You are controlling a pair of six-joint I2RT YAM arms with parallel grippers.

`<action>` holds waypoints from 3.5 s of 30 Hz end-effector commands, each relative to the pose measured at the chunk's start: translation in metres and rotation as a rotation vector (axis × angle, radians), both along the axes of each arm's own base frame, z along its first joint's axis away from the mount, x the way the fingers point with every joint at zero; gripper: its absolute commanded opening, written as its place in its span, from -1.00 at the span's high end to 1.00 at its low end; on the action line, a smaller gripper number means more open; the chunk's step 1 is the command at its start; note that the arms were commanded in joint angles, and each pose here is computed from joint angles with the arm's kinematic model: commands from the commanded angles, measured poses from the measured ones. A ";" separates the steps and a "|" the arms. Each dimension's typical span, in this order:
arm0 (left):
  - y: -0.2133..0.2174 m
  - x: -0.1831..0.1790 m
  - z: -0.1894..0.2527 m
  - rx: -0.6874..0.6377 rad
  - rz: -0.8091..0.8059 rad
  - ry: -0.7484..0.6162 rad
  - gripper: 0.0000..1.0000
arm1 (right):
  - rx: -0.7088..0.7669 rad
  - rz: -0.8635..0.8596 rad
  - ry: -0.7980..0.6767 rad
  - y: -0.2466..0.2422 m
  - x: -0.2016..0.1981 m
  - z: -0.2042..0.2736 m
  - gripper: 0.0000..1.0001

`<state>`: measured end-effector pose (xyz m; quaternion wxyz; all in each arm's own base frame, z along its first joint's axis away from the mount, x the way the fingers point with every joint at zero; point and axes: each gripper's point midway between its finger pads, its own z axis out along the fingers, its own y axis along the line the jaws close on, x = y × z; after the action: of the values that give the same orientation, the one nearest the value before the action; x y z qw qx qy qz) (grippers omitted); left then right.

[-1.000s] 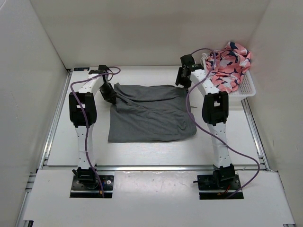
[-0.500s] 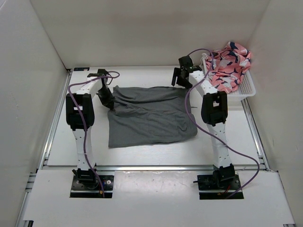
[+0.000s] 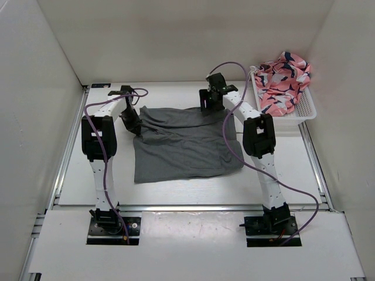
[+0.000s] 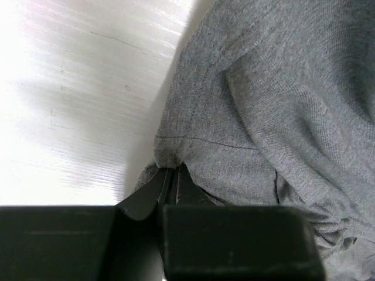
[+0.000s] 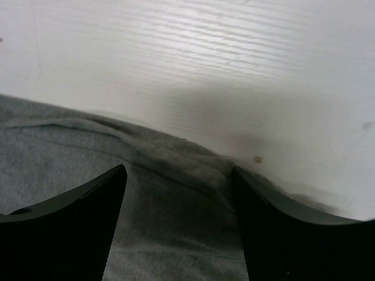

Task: Fold and stack the shorts
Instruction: Flatten the shorts out, then fold the shorts

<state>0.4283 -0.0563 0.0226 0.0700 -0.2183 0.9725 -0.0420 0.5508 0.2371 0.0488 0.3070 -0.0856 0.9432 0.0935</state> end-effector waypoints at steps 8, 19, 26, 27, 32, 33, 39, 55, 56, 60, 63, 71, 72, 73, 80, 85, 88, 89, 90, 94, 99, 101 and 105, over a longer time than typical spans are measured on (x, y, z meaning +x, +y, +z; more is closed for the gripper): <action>-0.002 0.011 0.042 -0.025 -0.021 -0.110 0.80 | -0.006 0.044 -0.081 -0.004 0.024 0.014 0.51; -0.002 -0.034 0.057 -0.037 -0.055 -0.105 0.80 | 0.060 -0.087 -0.131 -0.014 0.052 0.030 1.00; 0.001 -0.046 0.046 -0.027 -0.053 -0.064 0.80 | 0.085 -0.080 -0.109 -0.013 0.052 0.021 1.00; 0.001 -0.046 0.046 -0.027 -0.053 -0.064 0.80 | 0.085 -0.080 -0.109 -0.013 0.052 0.021 1.00; 0.007 -0.057 0.039 -0.017 -0.042 -0.036 0.80 | 0.100 -0.072 -0.126 -0.011 0.052 0.035 0.94; 0.009 -0.056 0.038 -0.005 -0.039 -0.036 0.80 | 0.111 -0.079 -0.135 -0.011 0.053 0.042 0.50; 0.023 -0.049 0.069 0.009 0.042 -0.093 -0.59 | 0.187 -0.084 -0.228 -0.009 0.044 0.122 -1.00; -0.051 -0.217 0.068 -0.177 0.140 -0.059 -0.83 | 0.384 -0.314 -0.026 -0.086 -0.178 0.120 -0.76; -0.052 -0.230 0.057 -0.172 0.164 -0.019 -0.88 | 0.410 -0.313 0.008 -0.088 -0.196 0.118 -0.78; -0.058 -0.243 0.042 -0.144 0.161 0.018 -0.98 | 0.463 -0.398 0.133 -0.103 -0.253 0.079 -0.75; -0.054 -0.243 0.027 -0.071 0.168 0.026 -1.00 | 0.512 -0.455 0.192 -0.113 -0.282 0.058 -0.72; -0.068 -0.240 0.002 -0.024 0.126 0.082 -0.28 | 0.587 -0.499 0.280 -0.107 -0.305 0.020 -0.61; -0.067 -0.242 -0.003 -0.019 0.126 0.090 -0.09 | 0.594 -0.494 0.263 -0.106 -0.301 0.018 -0.61; -0.066 -0.241 -0.004 -0.012 0.136 0.087 0.13 | 0.592 -0.495 0.269 -0.106 -0.298 0.014 -0.58; -0.064 -0.239 -0.001 -0.009 0.137 0.070 0.79 | 0.517 -0.531 0.230 -0.117 -0.267 -0.007 -0.23; -0.055 -0.234 0.015 0.001 0.183 0.015 0.79 | 0.464 -0.528 0.253 -0.122 -0.267 -0.019 0.90; -0.049 -0.238 0.018 0.000 0.212 -0.001 0.79 | 0.448 -0.528 0.255 -0.125 -0.277 -0.021 1.00; -0.047 -0.239 0.020 0.000 0.222 -0.003 0.79 | 0.446 -0.517 0.244 -0.126 -0.279 -0.019 1.00; -0.046 -0.241 0.020 -0.003 0.222 -0.007 0.79 | 0.442 -0.519 0.252 -0.127 -0.283 -0.021 1.00; -0.048 -0.241 0.020 -0.011 0.220 -0.002 -0.37 | 0.432 -0.515 0.262 -0.128 -0.290 -0.026 1.00; -0.053 -0.247 0.018 -0.011 0.220 0.008 -0.80 | 0.443 -0.507 0.257 -0.126 -0.287 -0.022 1.00; -0.052 -0.251 0.007 0.007 0.229 0.042 -0.73 | 0.439 -0.509 0.265 -0.126 -0.288 -0.024 1.00; -0.054 -0.256 -0.010 0.012 0.229 0.072 -0.49 | 0.439 -0.509 0.265 -0.126 -0.287 -0.023 1.00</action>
<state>0.1727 -0.1096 0.0224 0.0391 -0.3225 0.9455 -0.0222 0.2608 0.1143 0.0225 0.1974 0.2396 0.9227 0.2288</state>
